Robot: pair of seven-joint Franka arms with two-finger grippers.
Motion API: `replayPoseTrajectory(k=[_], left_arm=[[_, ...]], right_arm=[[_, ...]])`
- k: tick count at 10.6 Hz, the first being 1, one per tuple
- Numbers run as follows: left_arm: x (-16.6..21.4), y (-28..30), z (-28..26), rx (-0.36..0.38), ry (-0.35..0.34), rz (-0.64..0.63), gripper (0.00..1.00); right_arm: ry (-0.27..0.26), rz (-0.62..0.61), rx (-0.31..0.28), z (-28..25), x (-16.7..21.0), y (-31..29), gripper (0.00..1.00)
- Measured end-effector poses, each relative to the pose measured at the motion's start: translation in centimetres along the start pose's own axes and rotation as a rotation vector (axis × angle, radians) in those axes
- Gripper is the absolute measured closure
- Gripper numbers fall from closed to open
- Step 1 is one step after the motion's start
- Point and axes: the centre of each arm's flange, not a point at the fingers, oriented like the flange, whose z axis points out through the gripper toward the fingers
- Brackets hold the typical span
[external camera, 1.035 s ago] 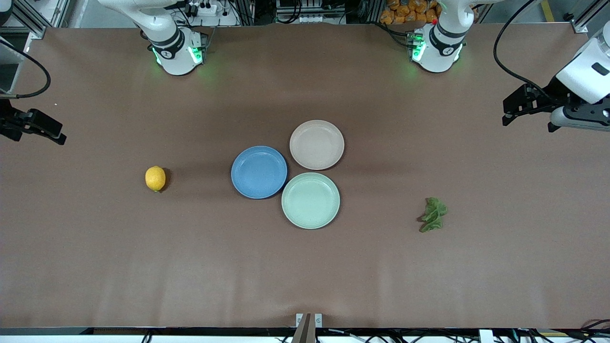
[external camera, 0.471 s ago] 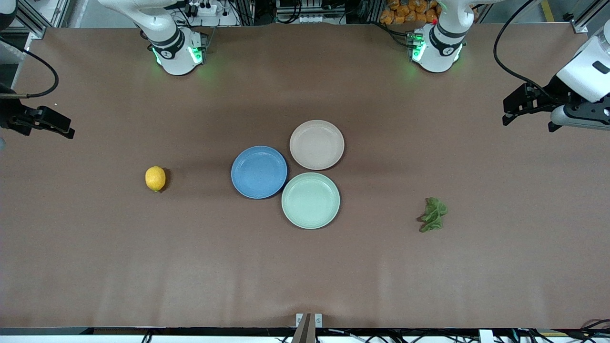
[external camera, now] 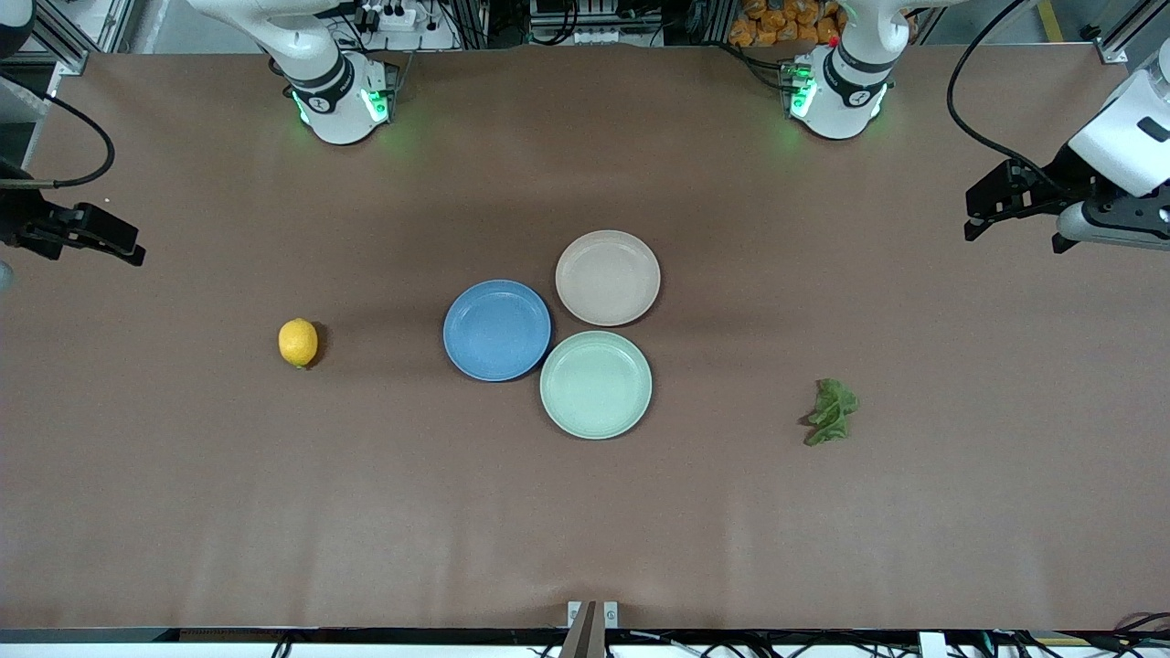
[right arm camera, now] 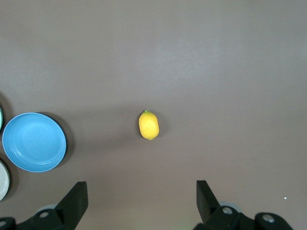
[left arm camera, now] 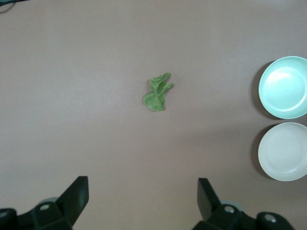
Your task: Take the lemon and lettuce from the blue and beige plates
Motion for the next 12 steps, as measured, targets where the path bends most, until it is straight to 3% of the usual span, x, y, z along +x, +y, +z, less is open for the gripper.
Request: replayPoseTrajectory(k=[12], left_arm=[[0.01,-0.05,-0.23,0.0,0.004,-0.027,0.0]], right_arm=[[-0.017,-0.022,0.016,0.27,-0.14,-0.77,0.0]])
